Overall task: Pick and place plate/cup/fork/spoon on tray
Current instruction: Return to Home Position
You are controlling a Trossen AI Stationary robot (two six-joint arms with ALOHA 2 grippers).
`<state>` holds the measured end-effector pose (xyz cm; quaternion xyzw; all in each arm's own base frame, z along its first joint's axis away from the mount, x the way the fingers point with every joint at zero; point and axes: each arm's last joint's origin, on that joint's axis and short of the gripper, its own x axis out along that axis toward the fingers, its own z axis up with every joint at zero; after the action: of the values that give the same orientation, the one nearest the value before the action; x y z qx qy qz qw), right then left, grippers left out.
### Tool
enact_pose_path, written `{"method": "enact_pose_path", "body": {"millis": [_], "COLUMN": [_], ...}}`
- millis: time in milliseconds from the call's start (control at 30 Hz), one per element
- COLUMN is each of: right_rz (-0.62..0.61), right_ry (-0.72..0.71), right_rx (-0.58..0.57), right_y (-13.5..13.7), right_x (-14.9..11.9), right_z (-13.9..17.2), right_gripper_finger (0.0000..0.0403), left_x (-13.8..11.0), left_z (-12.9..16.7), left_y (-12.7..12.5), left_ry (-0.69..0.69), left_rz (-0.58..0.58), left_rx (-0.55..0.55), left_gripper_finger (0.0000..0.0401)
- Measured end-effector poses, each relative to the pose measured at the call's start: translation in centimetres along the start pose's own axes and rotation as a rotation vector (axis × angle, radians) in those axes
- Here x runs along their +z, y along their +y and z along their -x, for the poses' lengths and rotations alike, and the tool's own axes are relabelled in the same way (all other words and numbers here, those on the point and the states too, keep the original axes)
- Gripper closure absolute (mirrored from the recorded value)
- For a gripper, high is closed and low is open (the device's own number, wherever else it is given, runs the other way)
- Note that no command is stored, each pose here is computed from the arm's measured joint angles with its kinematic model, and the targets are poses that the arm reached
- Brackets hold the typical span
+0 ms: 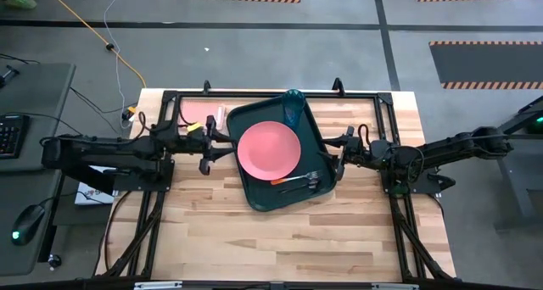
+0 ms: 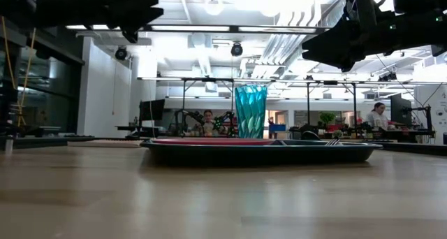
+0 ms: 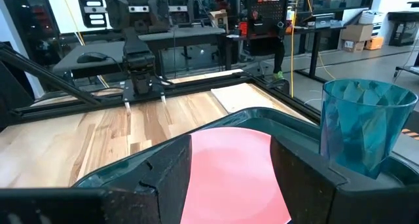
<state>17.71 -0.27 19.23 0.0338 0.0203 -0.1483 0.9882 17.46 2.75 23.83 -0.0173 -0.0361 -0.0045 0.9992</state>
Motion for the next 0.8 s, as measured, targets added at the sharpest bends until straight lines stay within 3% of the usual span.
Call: {"method": "enact_pose_path", "body": {"millis": [267,533,800], "right_rz": [-0.002,-0.026,-0.039], "right_ry": [-0.004,-0.094,-0.136], "right_rx": [0.003,0.009,0.013], "right_y": [0.0,-0.1,-0.3], "right_x": [0.0,1.3,2.1], "right_z": [0.0,0.6,1.4], "right_gripper_finger": [0.0203,0.0203,0.0203], "left_x": [1.5,1.6,-2.2], "left_z": [2.7,5.3,6.1], "left_y": [-0.6,-0.8,-1.1], "left_ry": [-0.036,0.012,-0.021], "left_rz": [-0.018,-0.016,0.096], "left_rx": [0.004,0.115,0.075], "left_gripper_finger": [0.0266,0.0266,0.0266]}}
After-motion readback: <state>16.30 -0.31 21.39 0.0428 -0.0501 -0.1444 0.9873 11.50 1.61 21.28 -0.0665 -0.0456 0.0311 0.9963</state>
